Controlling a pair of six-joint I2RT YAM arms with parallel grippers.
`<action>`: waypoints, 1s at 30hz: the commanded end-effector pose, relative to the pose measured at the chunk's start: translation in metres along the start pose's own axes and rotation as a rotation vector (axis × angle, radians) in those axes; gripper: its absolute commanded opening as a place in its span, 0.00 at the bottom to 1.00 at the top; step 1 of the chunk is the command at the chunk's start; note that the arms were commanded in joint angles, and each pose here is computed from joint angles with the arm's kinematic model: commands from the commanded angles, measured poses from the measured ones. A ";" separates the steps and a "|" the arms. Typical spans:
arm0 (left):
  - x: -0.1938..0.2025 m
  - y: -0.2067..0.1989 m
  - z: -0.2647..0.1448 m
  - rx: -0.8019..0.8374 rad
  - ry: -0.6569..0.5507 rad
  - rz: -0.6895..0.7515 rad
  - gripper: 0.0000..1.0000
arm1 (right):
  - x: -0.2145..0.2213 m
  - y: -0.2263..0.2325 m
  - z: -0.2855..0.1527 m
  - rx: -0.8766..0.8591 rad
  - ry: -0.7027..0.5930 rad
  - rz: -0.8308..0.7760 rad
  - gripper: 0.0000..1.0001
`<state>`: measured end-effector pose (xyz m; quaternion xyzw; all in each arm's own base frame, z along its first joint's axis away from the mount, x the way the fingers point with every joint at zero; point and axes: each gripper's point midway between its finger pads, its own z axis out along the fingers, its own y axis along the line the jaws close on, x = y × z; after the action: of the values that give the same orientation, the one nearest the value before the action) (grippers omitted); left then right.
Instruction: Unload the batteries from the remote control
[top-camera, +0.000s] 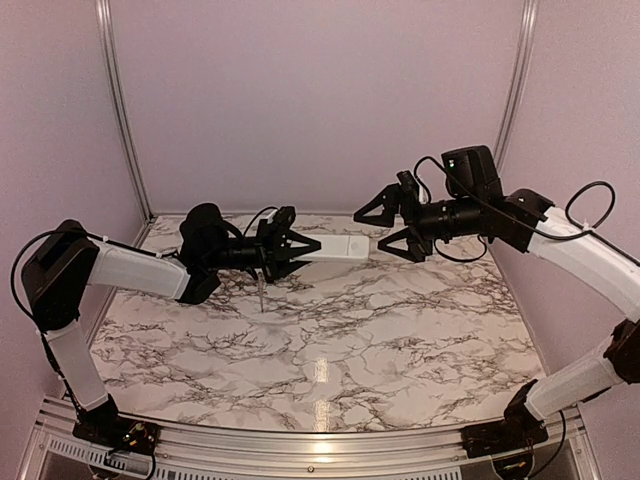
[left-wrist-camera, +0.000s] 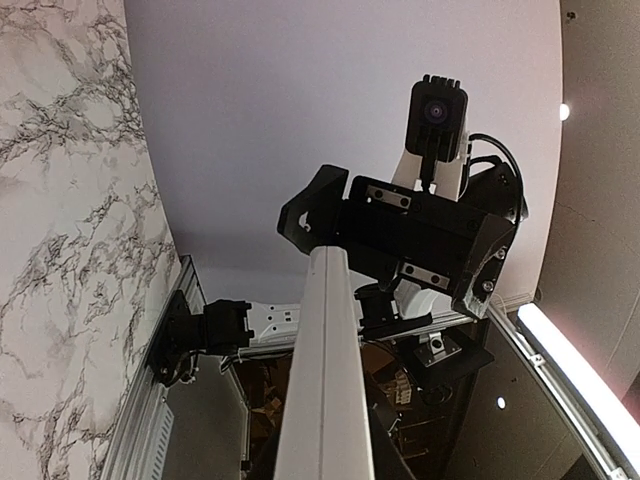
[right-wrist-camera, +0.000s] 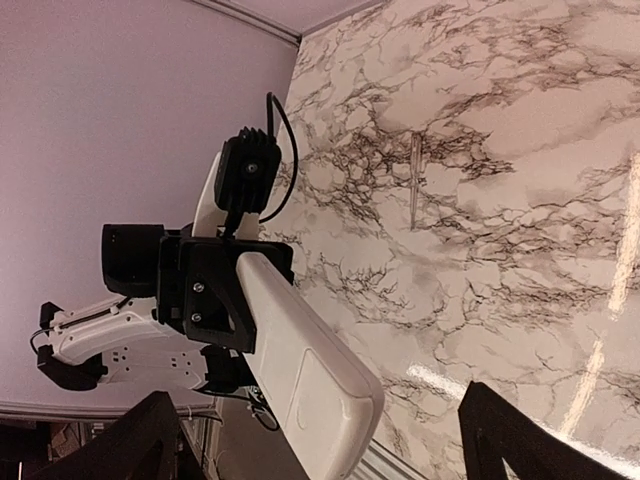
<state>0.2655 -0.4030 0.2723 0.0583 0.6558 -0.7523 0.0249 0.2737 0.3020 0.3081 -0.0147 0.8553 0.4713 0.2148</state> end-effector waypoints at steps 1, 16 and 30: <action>-0.007 -0.019 0.001 0.021 -0.001 0.007 0.00 | -0.004 0.024 -0.007 -0.104 -0.014 0.010 0.93; -0.017 -0.016 0.000 0.018 -0.029 -0.035 0.00 | 0.005 0.003 0.012 -0.043 0.038 0.104 0.77; -0.021 -0.016 0.001 0.023 -0.027 -0.031 0.00 | 0.013 0.008 0.035 -0.012 0.054 0.097 0.61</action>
<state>0.2823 -0.4018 0.2771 0.0171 0.6622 -0.7491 0.0055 0.2667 0.3330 0.2825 0.0091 0.8593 0.4887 0.1508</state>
